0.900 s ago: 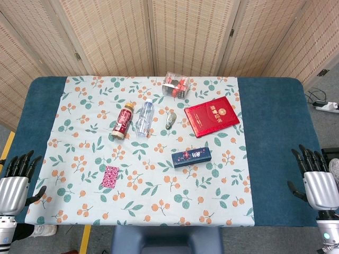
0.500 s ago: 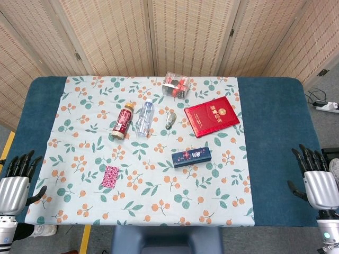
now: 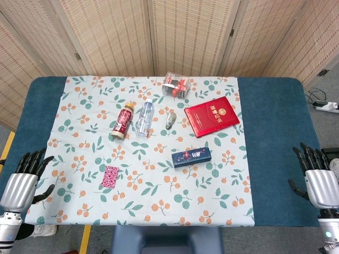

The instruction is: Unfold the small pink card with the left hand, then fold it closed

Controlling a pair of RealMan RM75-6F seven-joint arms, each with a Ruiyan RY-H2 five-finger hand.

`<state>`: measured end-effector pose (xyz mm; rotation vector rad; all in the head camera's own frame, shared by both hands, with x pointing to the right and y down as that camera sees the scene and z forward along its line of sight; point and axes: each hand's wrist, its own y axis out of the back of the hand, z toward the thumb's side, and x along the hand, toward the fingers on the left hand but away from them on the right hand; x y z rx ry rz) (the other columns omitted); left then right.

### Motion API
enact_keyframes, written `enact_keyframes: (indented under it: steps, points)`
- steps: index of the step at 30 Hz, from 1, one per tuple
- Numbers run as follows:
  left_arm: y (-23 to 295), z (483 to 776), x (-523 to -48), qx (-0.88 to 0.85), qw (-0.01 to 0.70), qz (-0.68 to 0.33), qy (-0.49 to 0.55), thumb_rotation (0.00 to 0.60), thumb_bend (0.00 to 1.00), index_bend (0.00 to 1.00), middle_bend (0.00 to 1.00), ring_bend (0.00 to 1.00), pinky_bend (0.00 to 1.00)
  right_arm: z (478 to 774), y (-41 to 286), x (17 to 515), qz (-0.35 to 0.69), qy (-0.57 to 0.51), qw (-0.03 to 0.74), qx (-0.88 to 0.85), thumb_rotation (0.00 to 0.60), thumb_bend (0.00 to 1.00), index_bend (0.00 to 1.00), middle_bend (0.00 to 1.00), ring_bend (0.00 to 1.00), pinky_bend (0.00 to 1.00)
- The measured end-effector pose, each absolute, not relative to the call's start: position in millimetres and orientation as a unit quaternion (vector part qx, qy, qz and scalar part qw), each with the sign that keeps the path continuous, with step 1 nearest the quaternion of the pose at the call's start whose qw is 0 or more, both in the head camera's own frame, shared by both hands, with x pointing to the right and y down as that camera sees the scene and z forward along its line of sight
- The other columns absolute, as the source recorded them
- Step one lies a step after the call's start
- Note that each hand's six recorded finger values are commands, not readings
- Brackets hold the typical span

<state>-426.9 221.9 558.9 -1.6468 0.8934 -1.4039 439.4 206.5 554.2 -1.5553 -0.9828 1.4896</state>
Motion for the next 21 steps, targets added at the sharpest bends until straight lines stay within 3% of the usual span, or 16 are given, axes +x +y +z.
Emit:
enact_keyframes:
  steps: [5, 14, 21]
  points:
    - [212.0, 564.2, -408.0, -0.681, 0.399, -0.524, 0.321, 0.600, 0.60, 0.19, 0.02, 0.01, 0.00, 552.7, 205.4, 439.4, 0.583, -0.385, 0.379, -0.607, 0.600, 0.32, 0.00, 0.00, 0.00, 0.00]
    - [194.4, 582.8, -367.1, -0.730, 0.423, -0.476, 0.246, 0.600, 0.87, 0.28, 0.02, 0.00, 0.00, 551.4, 203.8, 438.8, 0.583, -0.386, 0.382, -0.604, 0.600, 0.32, 0.00, 0.00, 0.00, 0.00]
    - [188.9, 601.1, -328.8, -0.765, 0.438, -0.440, 0.172, 0.600, 0.96, 0.28, 0.00, 0.00, 0.00, 550.6, 203.4, 436.8, 0.584, -0.384, 0.382, -0.605, 0.600, 0.32, 0.00, 0.00, 0.00, 0.00]
